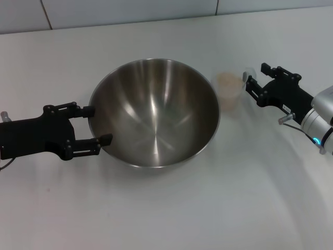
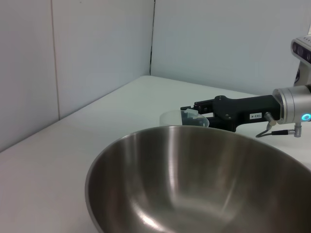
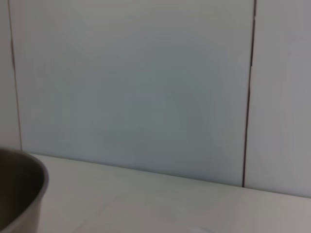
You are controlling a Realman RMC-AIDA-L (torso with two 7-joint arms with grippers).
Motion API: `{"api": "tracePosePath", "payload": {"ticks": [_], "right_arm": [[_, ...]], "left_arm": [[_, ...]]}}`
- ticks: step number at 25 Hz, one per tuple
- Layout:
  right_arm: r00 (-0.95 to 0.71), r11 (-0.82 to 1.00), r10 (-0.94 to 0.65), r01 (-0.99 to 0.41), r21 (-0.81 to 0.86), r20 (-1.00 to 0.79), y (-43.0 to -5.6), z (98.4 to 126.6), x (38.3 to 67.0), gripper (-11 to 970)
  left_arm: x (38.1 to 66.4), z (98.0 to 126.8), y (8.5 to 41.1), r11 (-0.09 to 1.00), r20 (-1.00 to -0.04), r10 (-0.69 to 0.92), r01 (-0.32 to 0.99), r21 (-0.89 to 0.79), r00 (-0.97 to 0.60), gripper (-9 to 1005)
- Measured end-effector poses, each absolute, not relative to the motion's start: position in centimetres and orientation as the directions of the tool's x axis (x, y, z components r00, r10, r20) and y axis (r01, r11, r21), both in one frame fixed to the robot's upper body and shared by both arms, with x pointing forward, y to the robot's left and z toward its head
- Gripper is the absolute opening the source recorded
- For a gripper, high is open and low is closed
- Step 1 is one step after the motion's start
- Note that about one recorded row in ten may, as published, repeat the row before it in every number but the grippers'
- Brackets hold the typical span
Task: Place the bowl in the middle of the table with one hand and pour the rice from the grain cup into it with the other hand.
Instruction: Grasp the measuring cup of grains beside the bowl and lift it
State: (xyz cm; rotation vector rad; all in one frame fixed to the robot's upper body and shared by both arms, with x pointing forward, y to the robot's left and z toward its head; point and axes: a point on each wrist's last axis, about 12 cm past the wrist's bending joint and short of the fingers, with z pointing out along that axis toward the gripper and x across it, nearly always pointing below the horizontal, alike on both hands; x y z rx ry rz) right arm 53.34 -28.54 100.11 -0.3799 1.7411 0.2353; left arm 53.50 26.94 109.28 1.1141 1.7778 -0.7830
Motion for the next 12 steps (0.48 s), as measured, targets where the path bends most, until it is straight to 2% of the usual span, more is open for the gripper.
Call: {"api": "tracePosePath", "payload": {"ticks": [12], "right_arm": [[-0.167,0.923,-0.123,-0.381,-0.051,-0.978,-28.36,100.14,53.40,178]], "left_arm": [[53.56,109.22,26.88,0.396,-0.900,0.377,0.916,-0.058,-0.219,796]]}}
